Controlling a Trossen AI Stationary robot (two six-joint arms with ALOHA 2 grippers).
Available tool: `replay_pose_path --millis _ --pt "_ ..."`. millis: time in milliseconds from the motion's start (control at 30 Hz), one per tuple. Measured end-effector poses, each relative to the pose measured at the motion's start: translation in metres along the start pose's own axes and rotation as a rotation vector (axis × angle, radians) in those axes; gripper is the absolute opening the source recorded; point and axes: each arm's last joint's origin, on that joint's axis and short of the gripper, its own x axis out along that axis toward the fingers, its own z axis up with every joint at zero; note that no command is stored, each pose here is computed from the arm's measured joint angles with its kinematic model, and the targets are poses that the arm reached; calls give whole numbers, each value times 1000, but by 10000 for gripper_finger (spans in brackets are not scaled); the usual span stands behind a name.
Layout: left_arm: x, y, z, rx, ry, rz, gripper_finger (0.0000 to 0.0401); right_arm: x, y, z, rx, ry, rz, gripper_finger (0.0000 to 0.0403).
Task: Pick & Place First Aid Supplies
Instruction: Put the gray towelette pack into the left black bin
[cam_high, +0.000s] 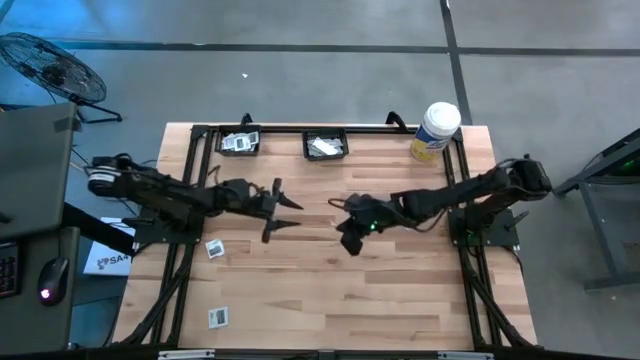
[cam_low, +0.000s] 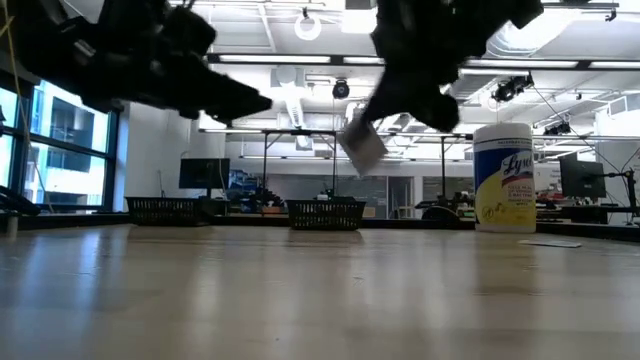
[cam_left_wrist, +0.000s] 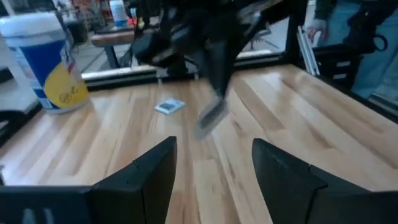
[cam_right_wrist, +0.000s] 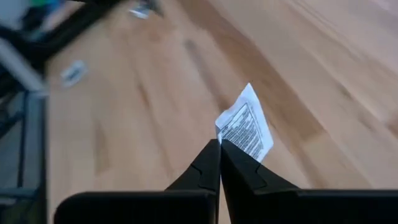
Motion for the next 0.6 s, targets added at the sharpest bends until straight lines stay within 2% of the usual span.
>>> replay_pose_path --millis 167,367,600 --pt "32 1 2 -45 70 -42 215 -2 16 -4 -90 -47 70 2" --pt "65 -7 0 -34 93 -123 244 -3 22 -9 -143 -44 79 2" --pt "92 -17 2 -8 84 -145 248 -4 26 -8 -183 -58 124 2"
